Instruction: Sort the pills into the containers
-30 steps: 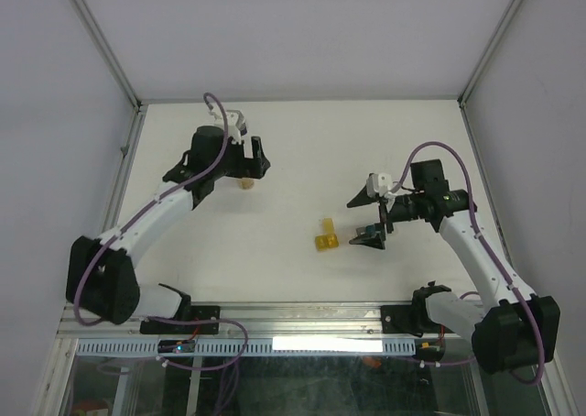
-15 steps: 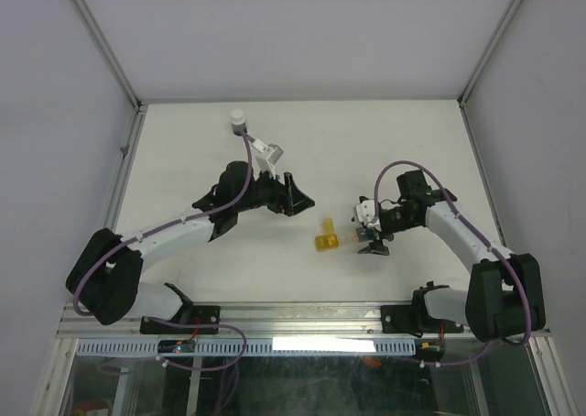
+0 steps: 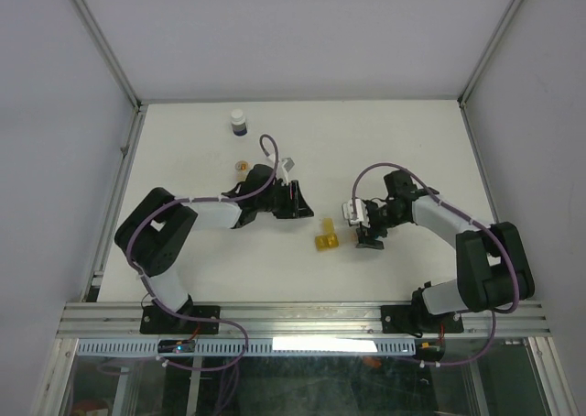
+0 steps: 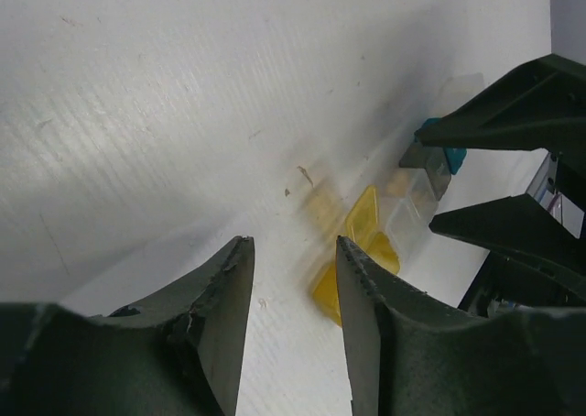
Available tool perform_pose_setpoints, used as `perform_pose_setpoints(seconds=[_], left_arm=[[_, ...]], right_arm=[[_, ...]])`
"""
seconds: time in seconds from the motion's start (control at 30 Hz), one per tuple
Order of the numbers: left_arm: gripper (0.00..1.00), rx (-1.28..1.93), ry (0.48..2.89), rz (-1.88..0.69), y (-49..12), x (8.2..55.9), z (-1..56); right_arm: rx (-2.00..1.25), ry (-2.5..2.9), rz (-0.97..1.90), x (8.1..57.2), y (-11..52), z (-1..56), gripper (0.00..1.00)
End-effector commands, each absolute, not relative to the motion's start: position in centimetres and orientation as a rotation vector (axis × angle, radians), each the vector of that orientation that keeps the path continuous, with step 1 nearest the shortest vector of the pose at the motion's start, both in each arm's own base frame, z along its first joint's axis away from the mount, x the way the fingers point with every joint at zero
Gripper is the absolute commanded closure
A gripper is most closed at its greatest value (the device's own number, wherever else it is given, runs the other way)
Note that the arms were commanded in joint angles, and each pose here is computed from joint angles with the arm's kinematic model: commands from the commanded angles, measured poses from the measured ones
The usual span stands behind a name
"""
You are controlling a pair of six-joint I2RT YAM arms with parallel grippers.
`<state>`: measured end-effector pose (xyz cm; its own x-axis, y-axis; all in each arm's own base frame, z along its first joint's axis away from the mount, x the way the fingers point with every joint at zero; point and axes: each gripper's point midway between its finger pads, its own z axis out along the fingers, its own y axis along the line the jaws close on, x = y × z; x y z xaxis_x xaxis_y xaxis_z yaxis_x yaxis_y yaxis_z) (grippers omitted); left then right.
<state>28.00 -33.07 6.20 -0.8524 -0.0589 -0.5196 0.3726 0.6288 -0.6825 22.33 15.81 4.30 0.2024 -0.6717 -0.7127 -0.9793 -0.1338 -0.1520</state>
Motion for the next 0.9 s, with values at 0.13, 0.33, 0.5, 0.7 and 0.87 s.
perform_pose_setpoints(seconds=[0.13, 0.33, 0.5, 0.7, 0.87], left_arm=[[0.65, 0.248, 2.33, -1.127, -36.0, 29.7, 7.0], [0.67, 0.271, 2.358, -1.129, -37.1, 29.4, 5.9], [0.69, 0.31, 2.365, -1.143, -38.4, 29.0, 5.6], [0.72, 0.359, 2.35, -1.18, -39.5, 27.9, 6.4], [0.74, 0.405, 2.298, -1.226, -40.3, 26.9, 8.3]], right_arm=[[-1.905, 1.556, 0.647, 22.4, 15.8, 3.1, 0.25], [-1.929, 1.561, 0.644, 22.1, 15.6, 2.6, 0.31], [-1.955, 1.559, 0.684, 21.2, 15.6, 2.5, 0.37], [-1.965, 1.572, 0.686, 21.1, 15.6, 2.2, 0.43], [-1.96, 1.606, 0.681, 21.4, 15.6, 2.0, 0.51]])
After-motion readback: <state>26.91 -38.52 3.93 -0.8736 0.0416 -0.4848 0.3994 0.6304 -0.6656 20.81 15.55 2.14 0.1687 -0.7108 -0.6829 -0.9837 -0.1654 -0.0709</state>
